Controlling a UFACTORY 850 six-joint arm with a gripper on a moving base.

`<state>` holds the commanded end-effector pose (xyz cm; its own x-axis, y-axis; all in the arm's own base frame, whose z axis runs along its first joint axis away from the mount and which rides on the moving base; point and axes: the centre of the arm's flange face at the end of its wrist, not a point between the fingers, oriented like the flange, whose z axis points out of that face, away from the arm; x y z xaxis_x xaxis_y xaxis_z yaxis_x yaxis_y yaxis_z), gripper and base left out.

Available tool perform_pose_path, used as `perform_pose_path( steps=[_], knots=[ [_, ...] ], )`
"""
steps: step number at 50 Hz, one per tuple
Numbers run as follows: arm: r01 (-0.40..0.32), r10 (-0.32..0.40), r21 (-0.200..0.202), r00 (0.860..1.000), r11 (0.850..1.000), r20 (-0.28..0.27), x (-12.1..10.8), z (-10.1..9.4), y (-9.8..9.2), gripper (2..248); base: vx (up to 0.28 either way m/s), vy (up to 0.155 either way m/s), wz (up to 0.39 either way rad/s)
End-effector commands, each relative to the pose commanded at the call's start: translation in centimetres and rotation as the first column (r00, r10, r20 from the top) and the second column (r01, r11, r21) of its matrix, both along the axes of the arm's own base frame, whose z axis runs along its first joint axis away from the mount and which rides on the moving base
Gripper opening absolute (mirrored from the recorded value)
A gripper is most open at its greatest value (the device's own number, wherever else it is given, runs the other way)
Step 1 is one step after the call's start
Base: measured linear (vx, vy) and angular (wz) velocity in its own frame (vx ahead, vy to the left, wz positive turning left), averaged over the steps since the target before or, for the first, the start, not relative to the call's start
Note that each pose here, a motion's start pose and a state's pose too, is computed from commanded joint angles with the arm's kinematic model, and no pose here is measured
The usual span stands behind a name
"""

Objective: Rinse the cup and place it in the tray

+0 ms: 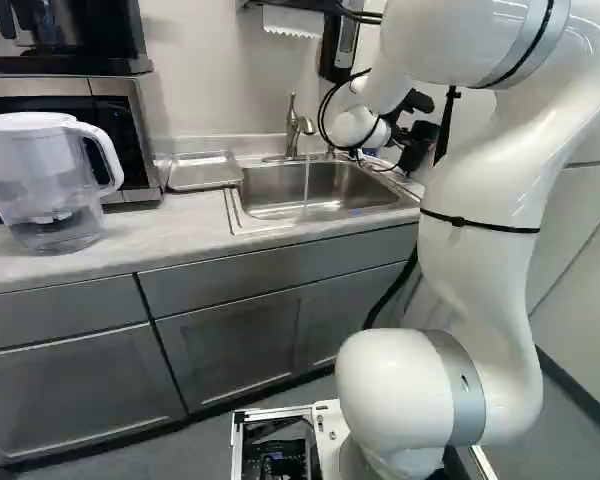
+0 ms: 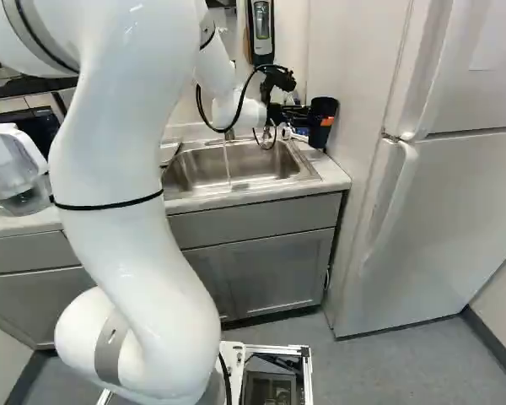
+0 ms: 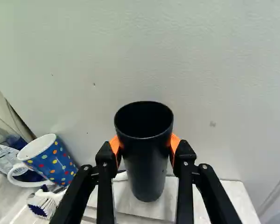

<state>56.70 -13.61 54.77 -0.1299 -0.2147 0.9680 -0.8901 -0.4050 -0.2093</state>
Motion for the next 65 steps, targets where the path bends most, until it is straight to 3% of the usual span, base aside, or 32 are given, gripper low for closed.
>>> perform_pose_path(
  steps=[18,28,35,48,65],
  knots=[
    [-0.100,0.100,-0.016,0.995,0.995,0.021,0.1,2.3,1.4,121,0.000,0.000,0.000],
    [-0.174,0.175,-0.042,0.984,0.984,0.024,0.6,3.7,1.9,121,0.000,0.000,0.000],
    [-0.217,0.220,-0.047,0.973,0.975,0.063,0.9,4.6,2.2,121,0.000,0.000,0.000],
    [-0.301,0.304,-0.043,0.939,0.953,0.163,1.5,6.4,2.8,121,0.000,0.000,0.000],
    [-0.413,0.404,-0.028,0.872,0.910,0.277,2.3,8.4,3.6,121,0.000,0.000,0.000]
  ],
)
